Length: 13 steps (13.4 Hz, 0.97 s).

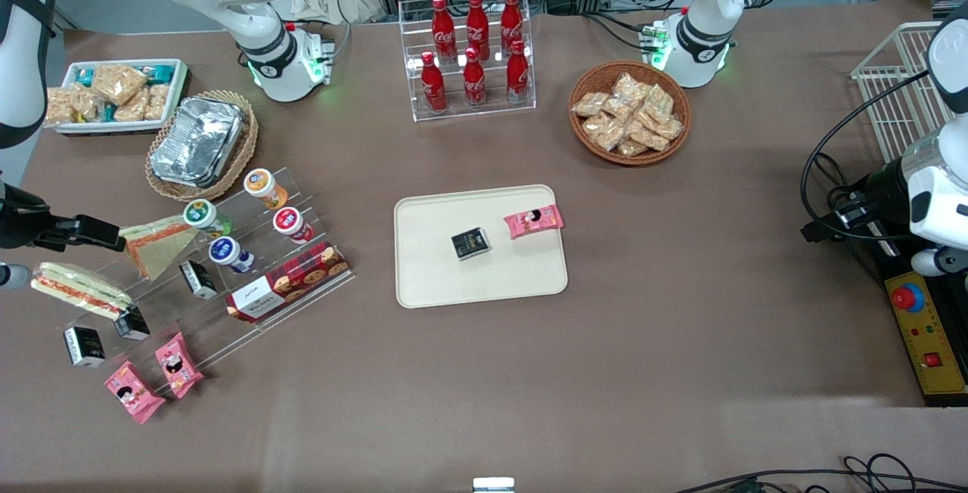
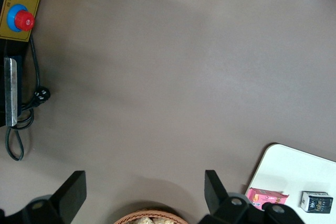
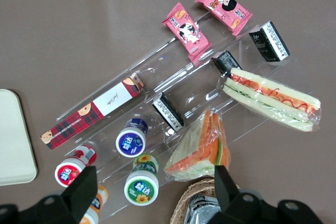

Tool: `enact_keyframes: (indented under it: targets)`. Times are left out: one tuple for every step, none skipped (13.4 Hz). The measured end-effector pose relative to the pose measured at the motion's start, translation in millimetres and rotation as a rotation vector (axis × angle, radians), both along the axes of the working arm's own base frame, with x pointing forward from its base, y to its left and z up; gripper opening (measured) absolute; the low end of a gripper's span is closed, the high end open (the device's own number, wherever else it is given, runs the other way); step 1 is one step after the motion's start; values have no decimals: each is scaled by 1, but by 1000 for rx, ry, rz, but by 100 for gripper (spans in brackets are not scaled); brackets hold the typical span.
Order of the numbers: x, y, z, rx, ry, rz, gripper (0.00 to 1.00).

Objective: Place sandwich on tray
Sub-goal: 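Move the right gripper toward the wrapped sandwich on the acrylic rack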

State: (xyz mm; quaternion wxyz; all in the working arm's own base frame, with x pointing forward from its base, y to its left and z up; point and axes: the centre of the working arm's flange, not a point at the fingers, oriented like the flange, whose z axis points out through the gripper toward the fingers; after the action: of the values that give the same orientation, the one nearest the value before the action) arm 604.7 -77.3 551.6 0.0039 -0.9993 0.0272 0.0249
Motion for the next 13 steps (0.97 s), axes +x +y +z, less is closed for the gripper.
enact_keyframes:
  targets:
    - [0, -1, 0, 0, 0, 1, 99]
    - [0, -1, 0, 0, 0, 1, 99]
    - [0, -2, 0, 0, 0, 1, 99]
    - [0, -2, 0, -1, 1, 0, 99]
    - [0, -3, -1, -1, 2, -1, 99]
    - [0, -5, -2, -2, 2, -3, 99]
    - [1, -5, -2, -3, -2, -3, 99]
    - [1, -5, -2, -3, -6, -3, 99]
    - [1, -4, -2, -3, -3, -2, 99]
    - [1, -2, -3, -2, 0, 2, 99]
    - [2, 1, -3, -2, 2, 7, 99]
    - [2, 2, -4, -1, 2, 17, 99]
    - [2, -1, -5, 1, 3, 56, 99]
